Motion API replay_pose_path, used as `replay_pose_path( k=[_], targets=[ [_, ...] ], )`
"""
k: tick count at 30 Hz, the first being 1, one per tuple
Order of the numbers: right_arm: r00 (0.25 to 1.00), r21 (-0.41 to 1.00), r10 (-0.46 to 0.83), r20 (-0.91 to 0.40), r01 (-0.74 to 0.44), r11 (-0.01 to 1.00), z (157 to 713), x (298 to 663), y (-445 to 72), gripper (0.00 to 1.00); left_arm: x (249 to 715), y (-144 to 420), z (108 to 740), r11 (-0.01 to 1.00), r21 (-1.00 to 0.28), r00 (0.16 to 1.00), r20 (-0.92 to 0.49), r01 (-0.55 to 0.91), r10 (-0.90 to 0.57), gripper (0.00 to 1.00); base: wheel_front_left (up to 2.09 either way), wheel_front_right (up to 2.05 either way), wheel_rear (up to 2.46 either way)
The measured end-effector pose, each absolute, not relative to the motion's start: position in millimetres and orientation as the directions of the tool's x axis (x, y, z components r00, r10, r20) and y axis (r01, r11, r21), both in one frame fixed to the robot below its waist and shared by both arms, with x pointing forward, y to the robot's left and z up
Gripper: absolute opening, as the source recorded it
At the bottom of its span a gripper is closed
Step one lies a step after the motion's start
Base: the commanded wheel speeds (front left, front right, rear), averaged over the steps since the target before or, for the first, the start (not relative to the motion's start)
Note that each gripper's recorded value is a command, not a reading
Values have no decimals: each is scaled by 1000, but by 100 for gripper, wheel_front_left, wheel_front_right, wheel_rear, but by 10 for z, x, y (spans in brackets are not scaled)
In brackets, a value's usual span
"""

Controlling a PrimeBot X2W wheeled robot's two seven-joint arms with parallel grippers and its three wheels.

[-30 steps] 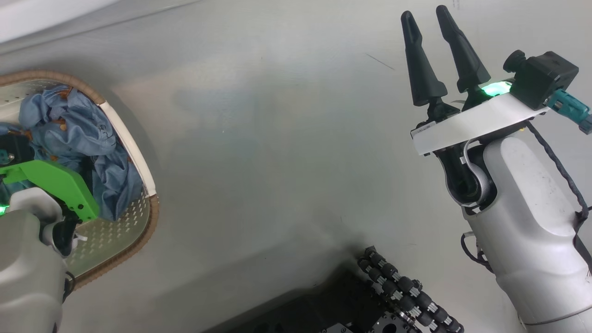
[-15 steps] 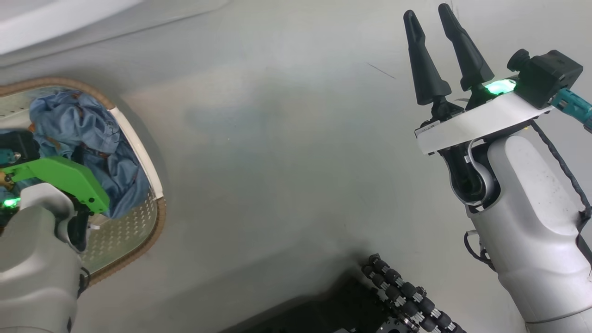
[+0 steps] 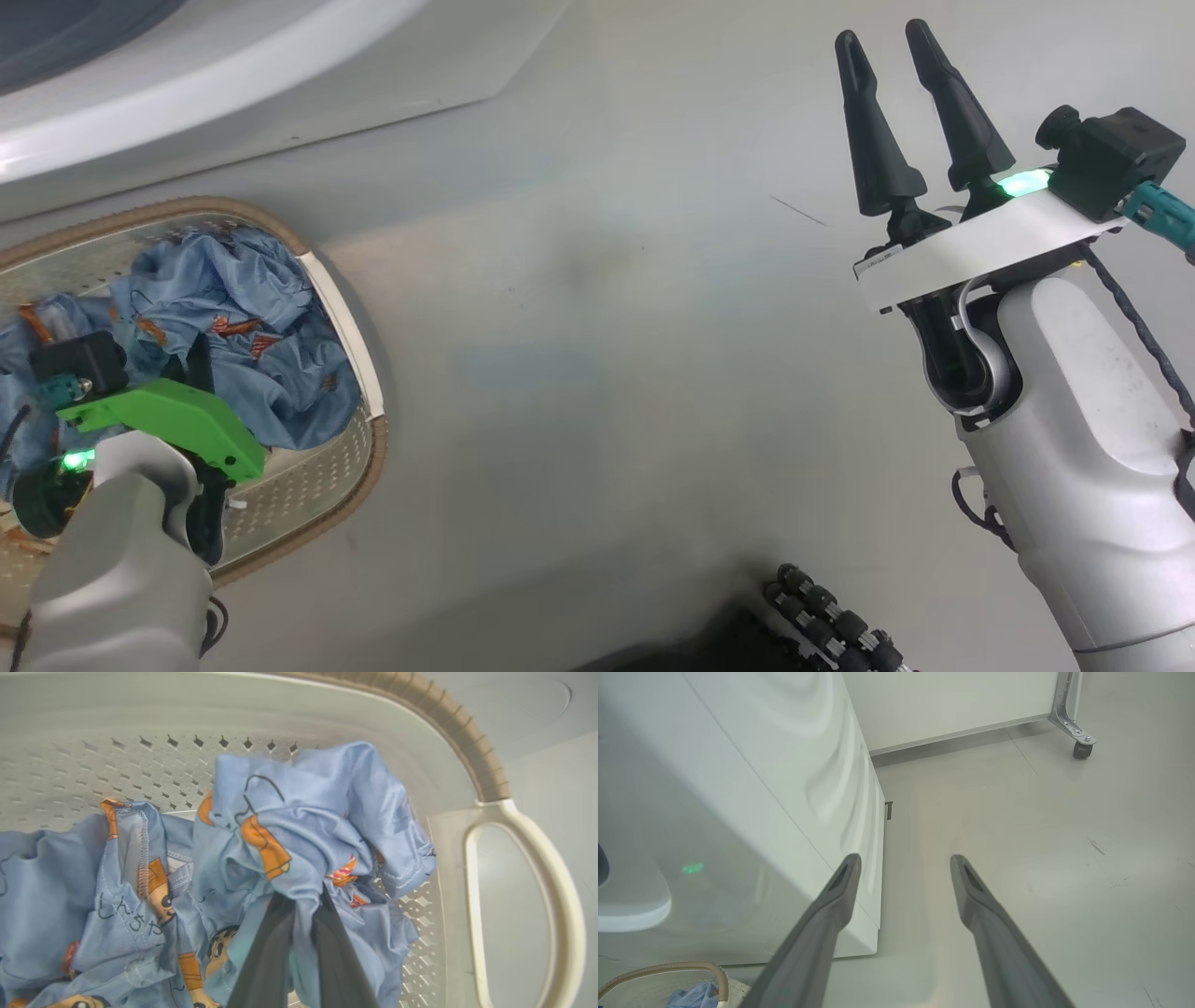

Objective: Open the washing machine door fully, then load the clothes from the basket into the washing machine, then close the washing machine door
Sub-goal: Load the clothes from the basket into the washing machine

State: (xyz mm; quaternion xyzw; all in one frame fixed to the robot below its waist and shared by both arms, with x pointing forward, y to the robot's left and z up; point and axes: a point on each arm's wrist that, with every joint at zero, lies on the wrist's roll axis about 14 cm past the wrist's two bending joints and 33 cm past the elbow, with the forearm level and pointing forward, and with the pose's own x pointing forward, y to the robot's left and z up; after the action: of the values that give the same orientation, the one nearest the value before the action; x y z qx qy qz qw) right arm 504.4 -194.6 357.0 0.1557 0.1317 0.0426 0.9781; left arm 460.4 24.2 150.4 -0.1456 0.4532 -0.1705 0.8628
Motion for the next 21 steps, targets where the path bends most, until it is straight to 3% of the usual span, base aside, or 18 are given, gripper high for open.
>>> replay_pose_path(
  k=[7,21],
  targets=[
    [969,315,136,-205,-66,947,3800,5008,-1906,100,4611,386,1830,907,-395,617,-680,147,-396,0,0,0,0],
    [979,310,146,-145,-95,946,4197,4830,-1885,100,4547,459,2482,903,-401,711,-589,157,-385,0,0,0,0]
  ],
)
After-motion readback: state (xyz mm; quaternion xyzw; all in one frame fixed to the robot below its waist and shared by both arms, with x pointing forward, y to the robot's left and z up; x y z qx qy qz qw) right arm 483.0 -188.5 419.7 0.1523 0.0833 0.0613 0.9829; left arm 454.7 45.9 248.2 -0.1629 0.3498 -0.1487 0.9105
